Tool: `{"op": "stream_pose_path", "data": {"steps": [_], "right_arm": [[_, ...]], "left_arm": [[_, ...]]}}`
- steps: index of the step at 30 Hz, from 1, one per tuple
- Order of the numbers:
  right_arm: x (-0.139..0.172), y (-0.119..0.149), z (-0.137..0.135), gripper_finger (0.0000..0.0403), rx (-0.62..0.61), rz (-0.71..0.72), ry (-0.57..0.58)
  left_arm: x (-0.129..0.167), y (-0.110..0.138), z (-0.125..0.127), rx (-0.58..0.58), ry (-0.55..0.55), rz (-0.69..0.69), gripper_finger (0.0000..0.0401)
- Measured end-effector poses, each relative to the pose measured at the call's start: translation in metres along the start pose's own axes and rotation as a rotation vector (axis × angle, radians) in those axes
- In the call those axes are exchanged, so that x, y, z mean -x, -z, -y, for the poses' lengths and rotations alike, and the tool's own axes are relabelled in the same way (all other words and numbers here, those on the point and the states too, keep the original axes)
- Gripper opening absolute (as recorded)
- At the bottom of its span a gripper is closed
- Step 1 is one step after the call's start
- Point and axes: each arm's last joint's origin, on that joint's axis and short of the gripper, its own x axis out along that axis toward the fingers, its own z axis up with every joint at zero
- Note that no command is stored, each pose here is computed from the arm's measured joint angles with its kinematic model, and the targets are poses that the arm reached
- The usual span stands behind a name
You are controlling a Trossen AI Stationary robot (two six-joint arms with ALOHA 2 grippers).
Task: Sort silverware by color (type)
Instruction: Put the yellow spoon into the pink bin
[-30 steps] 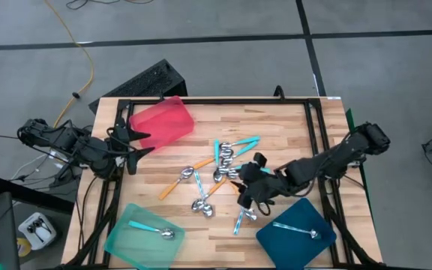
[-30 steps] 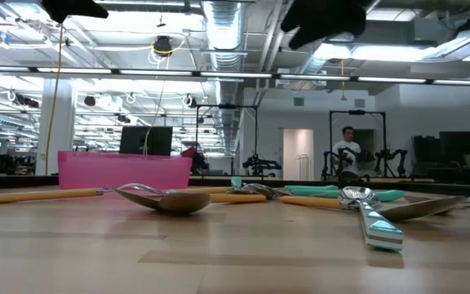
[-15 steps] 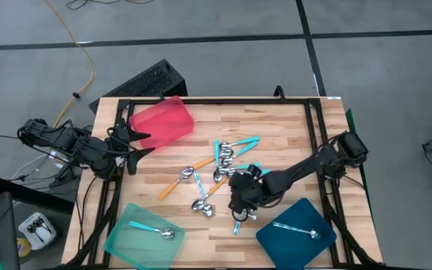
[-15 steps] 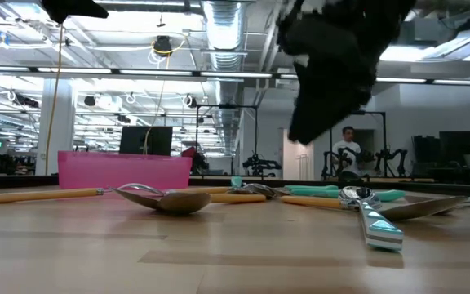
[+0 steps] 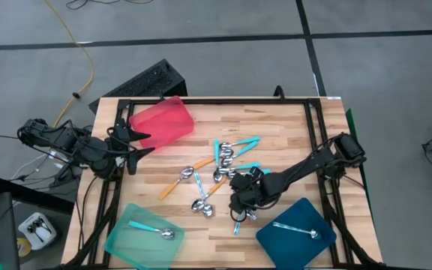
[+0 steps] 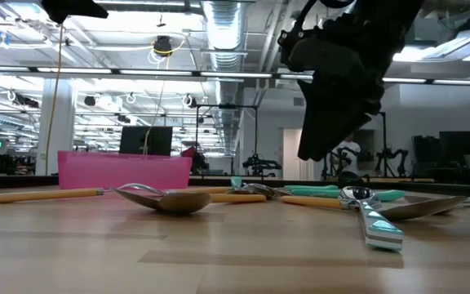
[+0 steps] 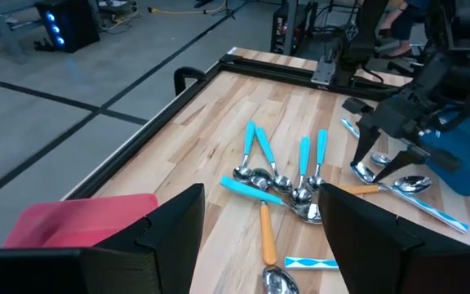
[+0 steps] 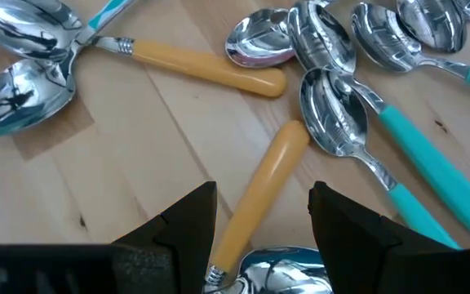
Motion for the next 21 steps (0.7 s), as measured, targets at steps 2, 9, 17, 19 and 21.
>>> {"op": "stream_pose_path", "data": {"steps": [2, 9, 17, 19, 21], "right_arm": [[0.0, 0.0, 0.0, 0.0219, 0.0, 0.001, 0.001], [0.0, 0.001, 0.002, 0.0219, 0.008, 0.004, 0.022], [-0.013, 0.015, 0.01, 0.0219, -0.036, -0.012, 0.041], [-0.017, 0.021, 0.014, 0.0219, -0.059, -0.028, 0.049], [-0.02, 0.024, 0.015, 0.0219, -0.078, -0.028, 0.045]], "left_arm": [[0.0, 0.0, 0.0, 0.0, 0.0, 0.0, 0.0226], [0.0, 0.0, 0.0, 0.0, 0.0, 0.0, 0.0226], [0.0, 0.0, 0.0, 0.006, 0.0, 0.0, 0.0226], [0.0, 0.0, 0.0, 0.007, 0.001, 0.0, 0.0226], [0.0, 0.0, 0.0, 0.007, 0.0, 0.0, 0.0226]]}}
